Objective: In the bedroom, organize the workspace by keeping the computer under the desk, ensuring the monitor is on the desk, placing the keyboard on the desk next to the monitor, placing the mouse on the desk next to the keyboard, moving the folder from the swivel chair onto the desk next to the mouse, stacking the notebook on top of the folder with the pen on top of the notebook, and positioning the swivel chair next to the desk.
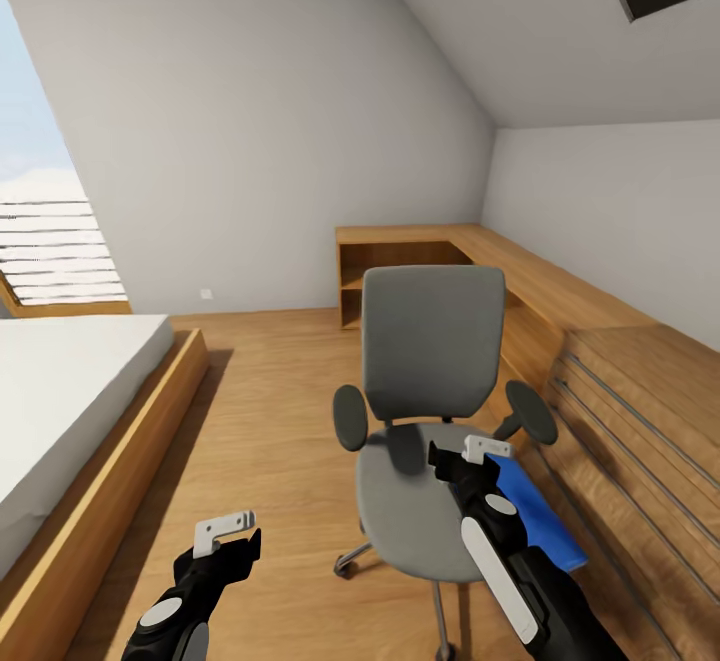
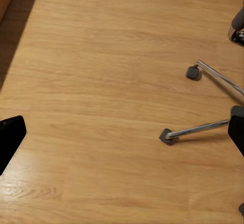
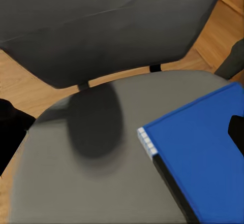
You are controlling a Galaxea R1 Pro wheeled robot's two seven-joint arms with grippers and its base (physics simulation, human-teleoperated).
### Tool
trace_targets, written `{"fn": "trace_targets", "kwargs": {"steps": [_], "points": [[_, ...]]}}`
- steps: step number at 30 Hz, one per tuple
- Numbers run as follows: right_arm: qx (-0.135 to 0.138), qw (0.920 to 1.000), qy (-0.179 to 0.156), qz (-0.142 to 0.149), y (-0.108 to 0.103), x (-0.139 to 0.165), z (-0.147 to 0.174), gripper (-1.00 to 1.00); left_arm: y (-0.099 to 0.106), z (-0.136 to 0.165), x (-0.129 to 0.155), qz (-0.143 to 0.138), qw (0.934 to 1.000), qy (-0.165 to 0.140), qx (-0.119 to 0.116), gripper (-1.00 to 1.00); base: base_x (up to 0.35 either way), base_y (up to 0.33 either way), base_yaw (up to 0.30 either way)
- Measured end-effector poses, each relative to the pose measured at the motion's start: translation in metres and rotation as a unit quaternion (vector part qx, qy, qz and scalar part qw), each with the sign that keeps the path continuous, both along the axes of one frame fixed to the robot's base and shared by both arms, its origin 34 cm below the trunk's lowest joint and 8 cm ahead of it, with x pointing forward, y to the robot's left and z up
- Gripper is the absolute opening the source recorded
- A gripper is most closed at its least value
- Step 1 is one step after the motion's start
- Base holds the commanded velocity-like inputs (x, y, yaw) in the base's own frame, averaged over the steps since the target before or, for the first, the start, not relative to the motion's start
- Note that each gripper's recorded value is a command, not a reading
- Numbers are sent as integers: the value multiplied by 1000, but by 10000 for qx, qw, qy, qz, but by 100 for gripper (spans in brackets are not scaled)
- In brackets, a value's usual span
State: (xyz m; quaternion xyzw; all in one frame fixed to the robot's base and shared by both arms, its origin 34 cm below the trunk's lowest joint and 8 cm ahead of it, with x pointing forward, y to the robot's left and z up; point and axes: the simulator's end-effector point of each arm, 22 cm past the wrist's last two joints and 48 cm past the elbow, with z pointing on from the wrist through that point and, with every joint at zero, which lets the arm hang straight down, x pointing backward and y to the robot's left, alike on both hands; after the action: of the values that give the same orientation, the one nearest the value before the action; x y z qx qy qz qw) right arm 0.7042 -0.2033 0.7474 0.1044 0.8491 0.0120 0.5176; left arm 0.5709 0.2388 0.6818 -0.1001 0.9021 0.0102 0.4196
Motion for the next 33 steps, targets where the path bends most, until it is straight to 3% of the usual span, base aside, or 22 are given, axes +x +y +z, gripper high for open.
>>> {"fn": "trace_targets", "kwargs": {"steps": [13, 25, 29, 33], "points": [[11, 10000, -3, -10, 0, 0, 0, 100, -1, 0, 0, -10, 10000, -5, -6, 100, 0, 76, -8], [9, 10000, 3, -78, -8, 1, 0, 100, 4, 17, 7, 67, 9998, -199, -26, 100, 0, 0, -53], [239, 9995, 70, -198, -14, 0, -11, 100, 8, 13, 7, 132, 9996, -232, -47, 100, 0, 0, -242], [624, 9972, 187, -362, -24, -3, -25, 100, 37, 3, 2, 498, 9985, -203, -109, 100, 0, 0, -261]]}}
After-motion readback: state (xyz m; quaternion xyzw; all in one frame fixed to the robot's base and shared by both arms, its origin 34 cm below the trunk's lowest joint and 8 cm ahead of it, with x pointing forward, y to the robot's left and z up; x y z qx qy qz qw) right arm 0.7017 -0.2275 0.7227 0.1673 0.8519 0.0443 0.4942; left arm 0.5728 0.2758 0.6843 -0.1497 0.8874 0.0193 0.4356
